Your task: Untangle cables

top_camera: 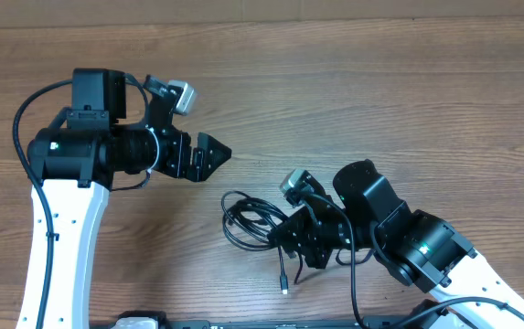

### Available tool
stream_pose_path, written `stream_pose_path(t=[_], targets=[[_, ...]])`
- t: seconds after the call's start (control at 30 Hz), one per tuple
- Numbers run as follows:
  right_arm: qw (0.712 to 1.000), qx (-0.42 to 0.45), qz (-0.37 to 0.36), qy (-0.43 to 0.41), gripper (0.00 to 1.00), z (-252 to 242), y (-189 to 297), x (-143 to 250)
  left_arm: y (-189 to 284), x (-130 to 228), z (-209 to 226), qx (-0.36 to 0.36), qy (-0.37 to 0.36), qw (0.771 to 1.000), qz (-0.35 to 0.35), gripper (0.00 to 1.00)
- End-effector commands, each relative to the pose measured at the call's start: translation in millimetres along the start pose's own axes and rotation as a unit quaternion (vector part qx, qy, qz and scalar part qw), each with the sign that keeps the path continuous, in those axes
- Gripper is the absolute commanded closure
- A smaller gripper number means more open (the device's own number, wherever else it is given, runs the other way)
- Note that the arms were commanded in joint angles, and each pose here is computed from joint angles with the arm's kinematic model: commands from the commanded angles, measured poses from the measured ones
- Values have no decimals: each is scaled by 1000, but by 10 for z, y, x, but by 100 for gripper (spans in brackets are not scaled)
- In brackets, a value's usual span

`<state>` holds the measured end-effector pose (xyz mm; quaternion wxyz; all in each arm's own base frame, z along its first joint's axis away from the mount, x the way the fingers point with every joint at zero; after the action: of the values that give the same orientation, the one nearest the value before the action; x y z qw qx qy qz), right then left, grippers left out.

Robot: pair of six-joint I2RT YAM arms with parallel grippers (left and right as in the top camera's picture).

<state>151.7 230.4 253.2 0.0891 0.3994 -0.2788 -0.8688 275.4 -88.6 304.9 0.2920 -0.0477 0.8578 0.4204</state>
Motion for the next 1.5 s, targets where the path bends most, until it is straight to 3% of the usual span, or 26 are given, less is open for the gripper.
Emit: stream_pose_path(t=[0.0, 0.13, 0.23, 0.33, 0.43, 0.47, 0.77, 1.07, 1.2, 1.33, 1.47], targets=[[999, 14, -29, 19, 96, -4, 18, -114, -18, 34, -63, 20, -9, 1000, 14, 0], [997, 59, -38, -21, 96, -188, -88, -180, -33, 70, -60, 21, -4, 1000, 22, 0], [993, 95, -19, -72, 89, -389, -243, -138, -33, 69, -55, 19, -4, 1000, 22, 0], [982, 134, -8, -134, 55, -622, -353, -95, -33, 74, -52, 17, -3, 1000, 23, 0], [978, 144, -5, -154, 6, -717, -368, -83, -32, 91, -55, 18, 0, 999, 27, 0], [977, 145, -7, -155, 0, -723, -354, -92, -31, 96, -55, 18, 1, 999, 28, 0], [975, 157, -83, -131, 0, -462, 108, -256, -105, 114, -74, 22, 56, 998, 34, 0], [960, 186, -181, -104, 0, -57, 945, -29, -714, 244, -220, 17, -42, 997, 55, 0], [954, 200, -201, -99, 0, 26, 1180, 152, -952, 348, -295, 11, -37, 997, 64, 0], [953, 209, -190, -105, 0, 24, 1226, 278, -1005, 522, 35, -159, 92, 980, 74, 0], [954, 214, -178, -110, 0, 6, 1213, 329, -919, 821, 335, -292, 286, 910, 63, 0]])
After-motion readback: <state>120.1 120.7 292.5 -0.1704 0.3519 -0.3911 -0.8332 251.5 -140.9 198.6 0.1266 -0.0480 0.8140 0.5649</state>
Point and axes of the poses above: each gripper's point midway between its finger pads, its own y axis back along the fingers, its own z axis along the line the jaws close on, x = y × z, the point moved 5 cm from there along y, back along the fingers, and after that the axes turned 2 degrees about -y, right-handed, at the moved point
